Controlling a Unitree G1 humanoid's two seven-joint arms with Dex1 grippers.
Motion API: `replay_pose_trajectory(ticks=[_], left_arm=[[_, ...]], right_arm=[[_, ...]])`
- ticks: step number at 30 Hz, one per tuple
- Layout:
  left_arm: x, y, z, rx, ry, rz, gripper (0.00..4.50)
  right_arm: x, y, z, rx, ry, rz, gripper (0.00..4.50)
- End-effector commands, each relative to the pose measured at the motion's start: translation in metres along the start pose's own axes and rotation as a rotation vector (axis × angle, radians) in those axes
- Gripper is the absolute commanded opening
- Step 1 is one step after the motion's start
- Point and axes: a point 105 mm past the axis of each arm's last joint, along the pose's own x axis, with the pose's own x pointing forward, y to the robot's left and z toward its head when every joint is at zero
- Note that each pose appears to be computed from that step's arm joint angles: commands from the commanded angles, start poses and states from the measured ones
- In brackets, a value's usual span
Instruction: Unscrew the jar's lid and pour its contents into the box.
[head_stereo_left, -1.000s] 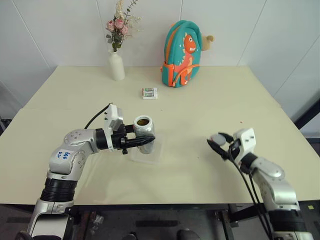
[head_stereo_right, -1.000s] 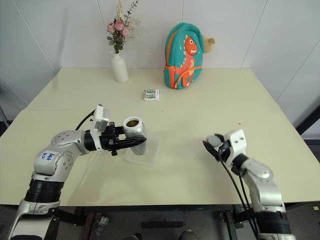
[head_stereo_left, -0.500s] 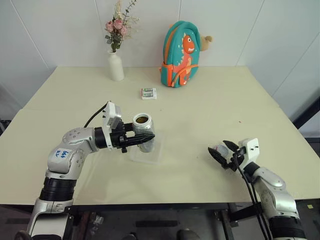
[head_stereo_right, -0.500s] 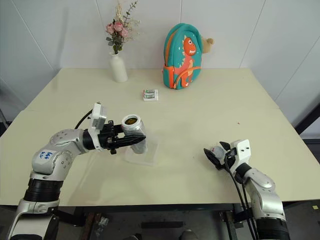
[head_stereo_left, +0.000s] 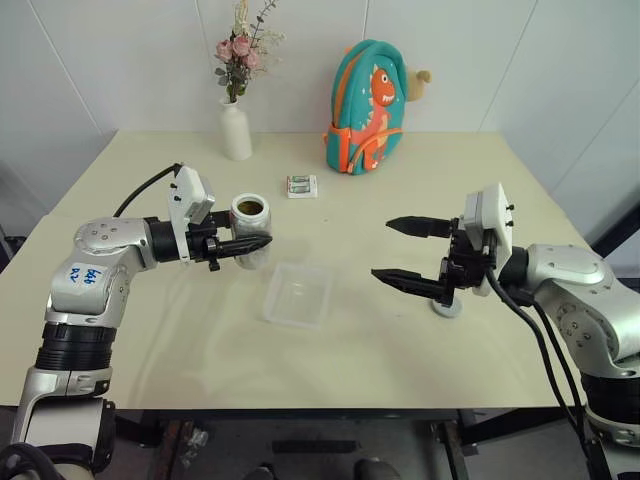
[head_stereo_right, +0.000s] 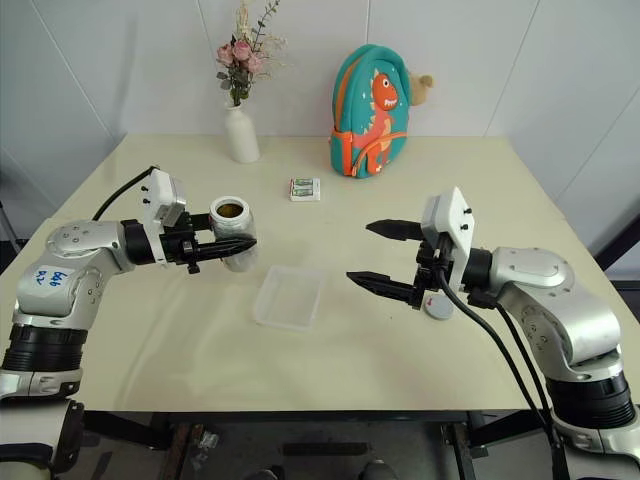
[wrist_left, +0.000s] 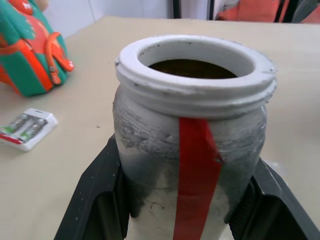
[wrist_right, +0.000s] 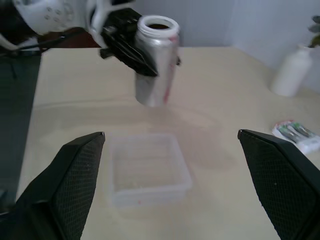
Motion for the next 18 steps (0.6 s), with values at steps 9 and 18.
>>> replay_pose_trajectory(ticks=[9, 18], left_arm=[[0.019, 0.023, 0.002, 0.489, 0.119, 0.288, 1.97], [0.025, 0.005, 0.031, 1.807, 0.078, 0.597, 1.97]], right_arm=[[0.002, 0.001, -0.003, 0.013, 0.021, -0.009, 4.48], [-0.003, -0.016, -0.011, 0.049, -0.013, -0.123, 4.48]])
